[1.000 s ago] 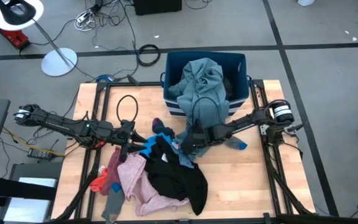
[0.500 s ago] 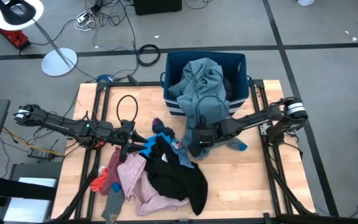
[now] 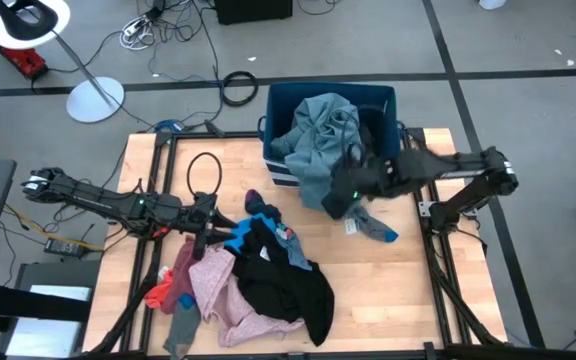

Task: Sort clothes
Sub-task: Put the gray pants into the blue bin

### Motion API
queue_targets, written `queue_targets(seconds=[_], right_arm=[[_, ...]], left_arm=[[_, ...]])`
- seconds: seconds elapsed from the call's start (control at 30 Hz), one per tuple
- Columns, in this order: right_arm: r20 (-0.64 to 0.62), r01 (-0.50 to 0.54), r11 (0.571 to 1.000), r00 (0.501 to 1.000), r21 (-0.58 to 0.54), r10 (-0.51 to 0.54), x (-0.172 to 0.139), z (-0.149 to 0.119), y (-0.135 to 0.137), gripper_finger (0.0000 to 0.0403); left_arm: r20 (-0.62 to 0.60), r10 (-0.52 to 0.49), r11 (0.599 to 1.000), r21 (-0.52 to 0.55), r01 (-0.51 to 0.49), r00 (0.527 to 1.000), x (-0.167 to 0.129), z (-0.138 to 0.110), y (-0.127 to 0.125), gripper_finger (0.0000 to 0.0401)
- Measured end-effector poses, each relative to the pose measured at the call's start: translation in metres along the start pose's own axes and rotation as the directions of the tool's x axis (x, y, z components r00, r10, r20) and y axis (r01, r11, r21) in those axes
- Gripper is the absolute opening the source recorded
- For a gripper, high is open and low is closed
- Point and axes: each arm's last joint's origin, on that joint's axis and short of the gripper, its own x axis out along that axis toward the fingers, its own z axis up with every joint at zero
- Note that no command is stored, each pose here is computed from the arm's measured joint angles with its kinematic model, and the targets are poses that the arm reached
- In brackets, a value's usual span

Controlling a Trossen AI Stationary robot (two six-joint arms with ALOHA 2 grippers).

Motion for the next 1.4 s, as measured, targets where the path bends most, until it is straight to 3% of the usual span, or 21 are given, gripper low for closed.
queue_targets(seconds=[0.2, 0.33, 0.53, 0.77, 0.87, 1.03, 1.13, 1.4], right_arm=[[0.164, 0.057, 0.998, 0.985, -0.004, -0.055, -0.041, 0.048, -0.026, 0.0008], [0.310, 0.150, 0.988, 0.939, 0.027, -0.151, -0.065, 0.072, -0.044, 0.0008], [0.435, 0.282, 0.957, 0.855, 0.072, -0.284, -0.076, 0.103, -0.071, 0.0008], [0.468, 0.442, 0.881, 0.751, 0.169, -0.466, -0.073, 0.128, -0.112, 0.0008], [0.507, 0.452, 0.867, 0.709, 0.210, -0.491, -0.074, 0.140, -0.125, 0.0009], [0.564, 0.371, 0.900, 0.702, 0.230, -0.434, -0.075, 0.153, -0.142, 0.0008], [0.578, 0.360, 0.898, 0.688, 0.253, -0.439, -0.074, 0.158, -0.149, 0.0008], [0.655, 0.363, 0.876, 0.584, 0.319, -0.480, -0.082, 0.174, -0.180, 0.0008]], left_arm=[[0.013, 0.027, 1.000, 0.000, -0.027, 1.000, 0.000, 0.000, 0.001, 0.0163], [0.012, 0.030, 1.000, 0.001, -0.030, 0.999, 0.000, 0.000, 0.001, 0.0163], [0.011, 0.031, 1.000, 0.002, -0.031, 0.999, 0.000, 0.000, 0.001, 0.0163], [0.011, 0.030, 1.000, 0.002, -0.030, 0.999, 0.000, 0.000, 0.001, 0.0163], [0.008, 0.032, 0.999, 0.003, -0.032, 0.999, 0.000, 0.000, 0.001, 0.0163], [-0.011, 0.041, 0.999, 0.005, -0.041, 0.999, 0.000, -0.002, 0.002, 0.0163], [-0.017, 0.044, 0.999, 0.006, -0.044, 0.999, 0.000, -0.003, 0.002, 0.0163], [-0.016, 0.045, 0.999, 0.006, -0.045, 0.999, 0.000, -0.003, 0.002, 0.0163]])
